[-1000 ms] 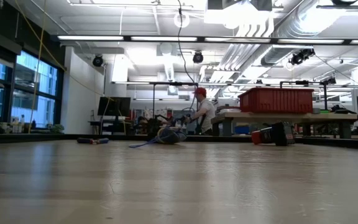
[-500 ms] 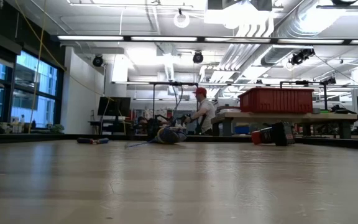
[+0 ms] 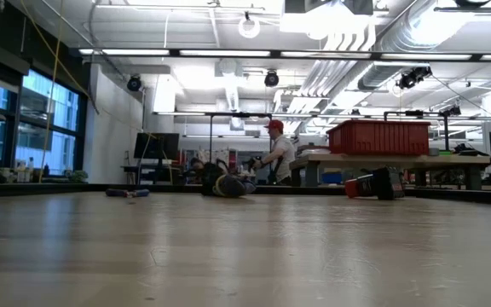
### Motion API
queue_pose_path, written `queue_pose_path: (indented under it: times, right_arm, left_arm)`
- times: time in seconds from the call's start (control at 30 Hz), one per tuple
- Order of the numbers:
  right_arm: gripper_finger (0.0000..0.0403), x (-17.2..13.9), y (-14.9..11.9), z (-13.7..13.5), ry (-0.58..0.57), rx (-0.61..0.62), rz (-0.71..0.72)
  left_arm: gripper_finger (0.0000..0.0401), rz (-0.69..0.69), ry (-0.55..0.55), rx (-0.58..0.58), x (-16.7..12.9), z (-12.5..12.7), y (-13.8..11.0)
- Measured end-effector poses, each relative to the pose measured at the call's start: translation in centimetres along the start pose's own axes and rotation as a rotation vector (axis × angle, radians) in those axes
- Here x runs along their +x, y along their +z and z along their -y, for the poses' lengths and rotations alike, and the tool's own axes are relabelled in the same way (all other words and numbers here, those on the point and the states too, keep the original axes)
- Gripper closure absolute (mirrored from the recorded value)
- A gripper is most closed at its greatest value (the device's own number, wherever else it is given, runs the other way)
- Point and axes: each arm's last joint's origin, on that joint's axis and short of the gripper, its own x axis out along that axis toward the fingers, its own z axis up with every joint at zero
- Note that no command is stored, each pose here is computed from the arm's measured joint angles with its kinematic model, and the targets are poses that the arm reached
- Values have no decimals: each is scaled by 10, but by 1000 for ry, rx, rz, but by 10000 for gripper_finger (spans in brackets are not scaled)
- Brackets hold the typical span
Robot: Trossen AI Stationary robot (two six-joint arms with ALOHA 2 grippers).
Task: Coil cords
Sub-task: Coil the blue wire onto the black spool
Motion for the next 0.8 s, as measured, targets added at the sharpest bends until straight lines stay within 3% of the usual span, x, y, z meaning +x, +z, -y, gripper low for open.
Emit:
queue_pose_path:
  times: [0.17,0.57,0.8]
  right_arm:
    - [403,0,4,-4,16,-27,35]
    - [403,1,3,-15,53,-28,2]
    - [403,6,-13,-9,48,-27,-82]
  left_arm:
    - [401,-30,19,-43,5,-5,-6]
    - [401,28,85,26,5,-11,-1]
    - [401,46,77,-73,14,-20,-1]
